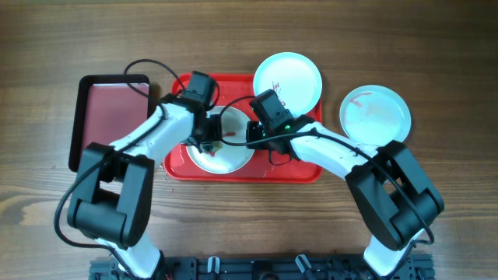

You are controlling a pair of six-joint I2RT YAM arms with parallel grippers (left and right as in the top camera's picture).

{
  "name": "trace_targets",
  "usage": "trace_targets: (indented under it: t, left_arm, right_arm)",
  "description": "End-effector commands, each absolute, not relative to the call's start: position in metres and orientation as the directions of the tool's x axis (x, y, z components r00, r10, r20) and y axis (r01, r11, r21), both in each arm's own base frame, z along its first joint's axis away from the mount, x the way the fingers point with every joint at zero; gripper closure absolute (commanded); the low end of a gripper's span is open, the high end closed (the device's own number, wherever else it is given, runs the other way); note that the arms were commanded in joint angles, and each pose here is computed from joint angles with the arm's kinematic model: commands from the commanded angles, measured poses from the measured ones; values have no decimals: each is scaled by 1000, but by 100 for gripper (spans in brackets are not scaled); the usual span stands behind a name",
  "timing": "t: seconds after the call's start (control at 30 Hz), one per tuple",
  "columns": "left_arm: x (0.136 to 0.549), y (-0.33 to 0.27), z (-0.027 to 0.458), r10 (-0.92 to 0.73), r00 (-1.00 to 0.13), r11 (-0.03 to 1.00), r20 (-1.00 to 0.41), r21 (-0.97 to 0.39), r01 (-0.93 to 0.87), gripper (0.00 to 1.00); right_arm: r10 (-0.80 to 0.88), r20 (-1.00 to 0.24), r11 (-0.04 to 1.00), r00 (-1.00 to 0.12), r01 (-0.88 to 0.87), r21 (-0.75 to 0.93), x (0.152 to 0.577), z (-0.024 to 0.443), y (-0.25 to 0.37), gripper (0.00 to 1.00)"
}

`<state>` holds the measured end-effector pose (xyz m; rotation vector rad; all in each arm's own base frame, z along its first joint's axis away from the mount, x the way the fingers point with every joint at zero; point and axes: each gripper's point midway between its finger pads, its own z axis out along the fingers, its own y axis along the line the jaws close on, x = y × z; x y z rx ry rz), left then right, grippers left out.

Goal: Clean dirty plates on tray and stack at the side
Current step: 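Scrub the centered plate with the sponge while the right gripper holds it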

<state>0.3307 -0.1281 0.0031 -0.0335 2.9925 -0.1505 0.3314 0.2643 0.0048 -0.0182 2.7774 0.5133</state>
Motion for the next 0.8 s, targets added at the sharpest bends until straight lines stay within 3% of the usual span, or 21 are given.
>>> trace_targets:
  t: [0.0, 0.07, 0.2, 0.33, 0.43, 0.77]
  left_arm:
    - [270, -186, -20, 241, -971, 933, 4, -276, 230, 96]
    - [260, -190, -19, 280, -960, 919, 28, -298, 259, 96]
    - [275, -155, -22, 175, -984, 957, 47, -243, 158, 96]
    - [281, -62, -22, -172, -981, 984, 85, 67, -167, 96]
    - [293, -44, -19, -191, -981, 973, 27, 139, -185, 96]
    - [389, -103, -3, -105, -920, 994, -378, -12, -108, 96]
  right_arm:
    - [46, -291, 927, -956, -67, 368, 331, 1, 271, 96]
    - [46, -291, 928, -956, -67, 367, 331, 1, 271, 96]
    - [43, -290, 928, -956, -69, 366, 331, 1, 271, 96]
    - [45, -292, 928, -955, -68, 367, 331, 1, 271, 96]
    - [47, -291, 928, -956, -67, 368, 331, 1, 271, 96]
    - [42, -286, 930, -957, -67, 362, 330, 0, 270, 96]
